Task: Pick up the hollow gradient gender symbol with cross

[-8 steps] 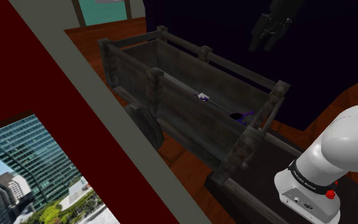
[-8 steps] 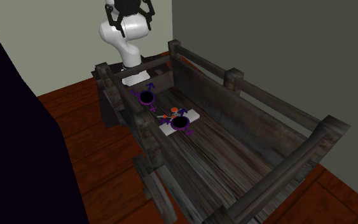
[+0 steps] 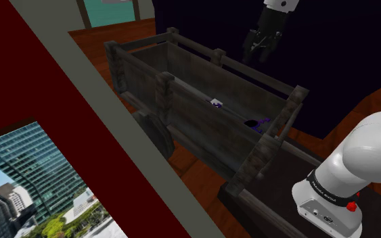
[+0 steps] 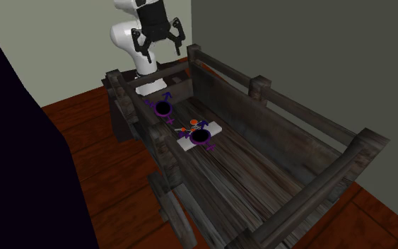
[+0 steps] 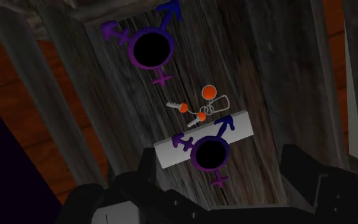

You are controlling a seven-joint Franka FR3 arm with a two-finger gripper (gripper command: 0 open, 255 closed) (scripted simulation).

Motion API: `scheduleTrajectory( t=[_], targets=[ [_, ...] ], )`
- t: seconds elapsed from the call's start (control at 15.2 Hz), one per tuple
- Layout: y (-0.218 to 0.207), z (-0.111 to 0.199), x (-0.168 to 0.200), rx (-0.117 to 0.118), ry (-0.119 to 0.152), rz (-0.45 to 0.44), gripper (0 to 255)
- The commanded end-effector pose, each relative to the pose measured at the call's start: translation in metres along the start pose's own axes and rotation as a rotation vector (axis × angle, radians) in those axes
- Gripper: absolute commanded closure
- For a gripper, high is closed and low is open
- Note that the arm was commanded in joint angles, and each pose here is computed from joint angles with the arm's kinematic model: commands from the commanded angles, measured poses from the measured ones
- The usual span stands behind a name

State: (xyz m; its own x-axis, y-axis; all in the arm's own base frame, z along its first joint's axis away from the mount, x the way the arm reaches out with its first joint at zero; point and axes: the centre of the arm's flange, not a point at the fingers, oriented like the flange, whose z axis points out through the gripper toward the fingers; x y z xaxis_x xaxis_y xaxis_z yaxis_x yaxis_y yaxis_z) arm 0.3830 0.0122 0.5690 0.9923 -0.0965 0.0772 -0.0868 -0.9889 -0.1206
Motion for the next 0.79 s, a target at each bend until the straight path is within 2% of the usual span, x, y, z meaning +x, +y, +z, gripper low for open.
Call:
scheduleTrajectory(
  t=[0.0,0.73],
  targets=[
    [-0.005,0.023,0.019,-0.004,-0.017,0.003,0],
    [-0.034,0.138,0.12,-0.023,-0.111,0.02,0]
  ],
)
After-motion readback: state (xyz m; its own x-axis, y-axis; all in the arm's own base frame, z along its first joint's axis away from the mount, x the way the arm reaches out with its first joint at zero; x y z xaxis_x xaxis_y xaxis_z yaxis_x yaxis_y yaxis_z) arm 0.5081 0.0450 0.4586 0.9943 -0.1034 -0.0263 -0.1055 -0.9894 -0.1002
